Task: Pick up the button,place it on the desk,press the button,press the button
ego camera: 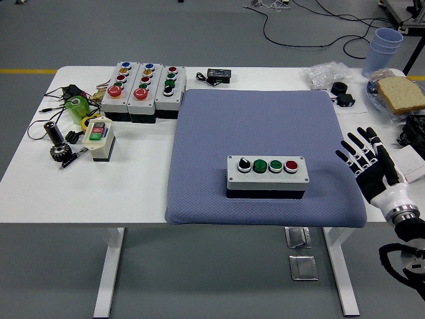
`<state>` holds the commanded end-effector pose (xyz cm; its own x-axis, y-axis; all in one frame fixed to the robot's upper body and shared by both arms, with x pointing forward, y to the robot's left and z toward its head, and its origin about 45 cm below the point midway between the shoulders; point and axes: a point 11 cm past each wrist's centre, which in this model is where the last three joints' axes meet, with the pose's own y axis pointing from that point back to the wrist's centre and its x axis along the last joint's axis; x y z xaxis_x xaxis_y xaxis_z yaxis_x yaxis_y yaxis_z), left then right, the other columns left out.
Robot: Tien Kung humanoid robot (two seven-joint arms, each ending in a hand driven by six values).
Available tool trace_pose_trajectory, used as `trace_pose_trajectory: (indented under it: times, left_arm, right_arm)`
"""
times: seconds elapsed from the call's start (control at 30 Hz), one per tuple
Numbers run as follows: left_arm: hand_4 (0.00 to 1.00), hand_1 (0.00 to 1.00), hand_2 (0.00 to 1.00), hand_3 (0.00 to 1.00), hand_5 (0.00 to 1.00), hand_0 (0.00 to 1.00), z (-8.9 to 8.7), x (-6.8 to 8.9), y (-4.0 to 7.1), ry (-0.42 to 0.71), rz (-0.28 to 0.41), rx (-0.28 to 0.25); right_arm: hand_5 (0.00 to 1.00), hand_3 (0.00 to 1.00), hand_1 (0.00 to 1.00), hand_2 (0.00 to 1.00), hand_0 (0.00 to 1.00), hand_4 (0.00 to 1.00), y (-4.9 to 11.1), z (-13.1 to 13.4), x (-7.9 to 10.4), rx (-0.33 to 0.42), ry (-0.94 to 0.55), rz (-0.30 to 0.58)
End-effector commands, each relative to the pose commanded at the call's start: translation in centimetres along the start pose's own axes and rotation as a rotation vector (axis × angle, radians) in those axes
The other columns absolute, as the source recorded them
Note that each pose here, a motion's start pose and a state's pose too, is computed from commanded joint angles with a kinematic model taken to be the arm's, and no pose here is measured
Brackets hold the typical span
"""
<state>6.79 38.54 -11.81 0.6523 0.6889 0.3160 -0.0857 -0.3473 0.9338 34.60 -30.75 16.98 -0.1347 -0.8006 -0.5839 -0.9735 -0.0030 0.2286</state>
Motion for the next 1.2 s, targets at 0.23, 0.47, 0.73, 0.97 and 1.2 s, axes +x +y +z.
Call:
trace_pose_trajectory:
  times: [0.23,0.47,0.73,0.97,1.2]
  left_arm:
    - [0.326,0.639,0.660,0.560,0.841,0.653,-0.02,-0.05,0.00,0.001,-0.001,-0.001]
    - [0.326,0.639,0.660,0.559,0.842,0.651,0.25,0.15,0.02,0.007,0.001,-0.006]
    - [0.329,0.638,0.658,0.560,0.850,0.650,0.53,0.40,0.05,0.013,0.005,-0.011]
    - [0.327,0.638,0.659,0.560,0.848,0.650,0.62,0.47,0.06,0.012,0.006,-0.013]
    - [0.327,0.637,0.658,0.559,0.851,0.650,0.75,0.59,0.07,0.012,0.009,-0.016]
  right_arm:
    - [0.295,0.660,0.647,0.699,0.683,0.735,0.02,-0.10,0.02,0.004,-0.014,0.001]
    - [0.290,0.657,0.645,0.697,0.680,0.732,-0.05,-0.29,-0.02,0.013,-0.037,0.002]
    - [0.292,0.654,0.641,0.691,0.672,0.730,-0.16,-0.55,-0.20,0.030,-0.068,0.000]
    - [0.292,0.650,0.639,0.689,0.672,0.730,-0.20,-0.65,-0.26,0.037,-0.078,-0.001]
    - [0.294,0.649,0.634,0.688,0.667,0.729,-0.23,-0.79,-0.29,0.045,-0.091,-0.003]
